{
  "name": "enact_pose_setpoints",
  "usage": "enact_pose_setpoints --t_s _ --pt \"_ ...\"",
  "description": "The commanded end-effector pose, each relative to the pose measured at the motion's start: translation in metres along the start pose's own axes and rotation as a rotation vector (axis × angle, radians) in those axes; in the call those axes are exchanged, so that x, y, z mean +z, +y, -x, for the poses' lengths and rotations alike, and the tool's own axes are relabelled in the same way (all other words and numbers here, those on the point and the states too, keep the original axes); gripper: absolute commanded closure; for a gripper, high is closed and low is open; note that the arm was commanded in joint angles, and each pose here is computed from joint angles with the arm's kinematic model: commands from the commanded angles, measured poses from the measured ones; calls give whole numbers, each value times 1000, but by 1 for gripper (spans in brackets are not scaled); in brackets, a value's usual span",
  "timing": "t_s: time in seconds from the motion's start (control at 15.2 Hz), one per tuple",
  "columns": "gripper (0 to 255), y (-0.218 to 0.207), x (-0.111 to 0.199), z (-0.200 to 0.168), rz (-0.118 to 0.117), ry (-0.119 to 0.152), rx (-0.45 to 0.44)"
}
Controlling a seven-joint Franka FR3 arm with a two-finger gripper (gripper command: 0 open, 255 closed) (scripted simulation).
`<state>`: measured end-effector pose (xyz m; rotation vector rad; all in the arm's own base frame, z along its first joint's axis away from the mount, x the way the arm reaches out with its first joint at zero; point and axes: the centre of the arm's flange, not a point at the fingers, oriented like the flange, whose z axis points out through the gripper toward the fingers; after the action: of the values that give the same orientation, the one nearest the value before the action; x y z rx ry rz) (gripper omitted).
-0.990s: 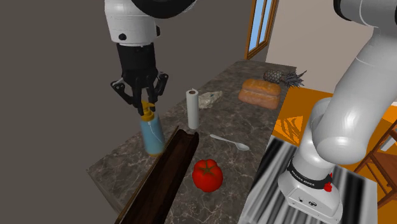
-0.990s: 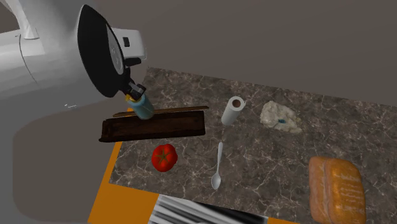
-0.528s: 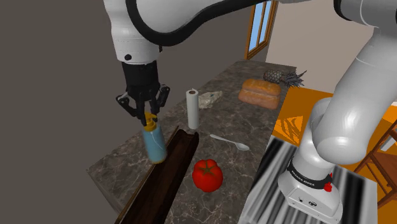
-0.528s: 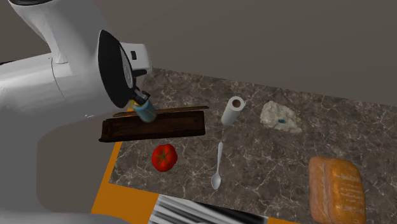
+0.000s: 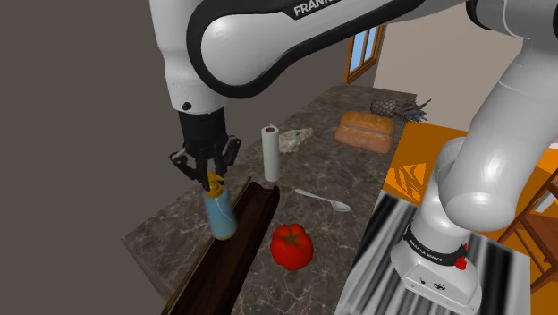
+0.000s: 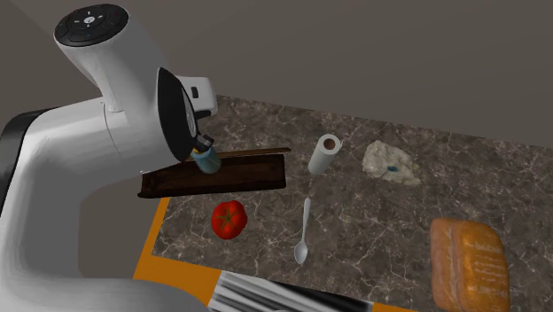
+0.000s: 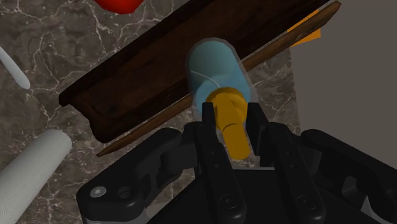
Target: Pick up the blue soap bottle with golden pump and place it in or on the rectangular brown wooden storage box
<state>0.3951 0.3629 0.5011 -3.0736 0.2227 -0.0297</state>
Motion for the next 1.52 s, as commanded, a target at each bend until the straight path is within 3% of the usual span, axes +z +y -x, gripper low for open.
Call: enact_pose_setpoints --t_s 0.0,0.33,0.4,0.73,0.99,1.45 --pt "255 0 1 0 0 1 0" --pt "255 0 1 0 0 1 0" --pt "0 0 1 0 0 1 0" --pt "0 0 1 0 0 1 0" --pt "0 0 -49 0 0 1 0" --pt "0 0 -49 0 0 1 0"
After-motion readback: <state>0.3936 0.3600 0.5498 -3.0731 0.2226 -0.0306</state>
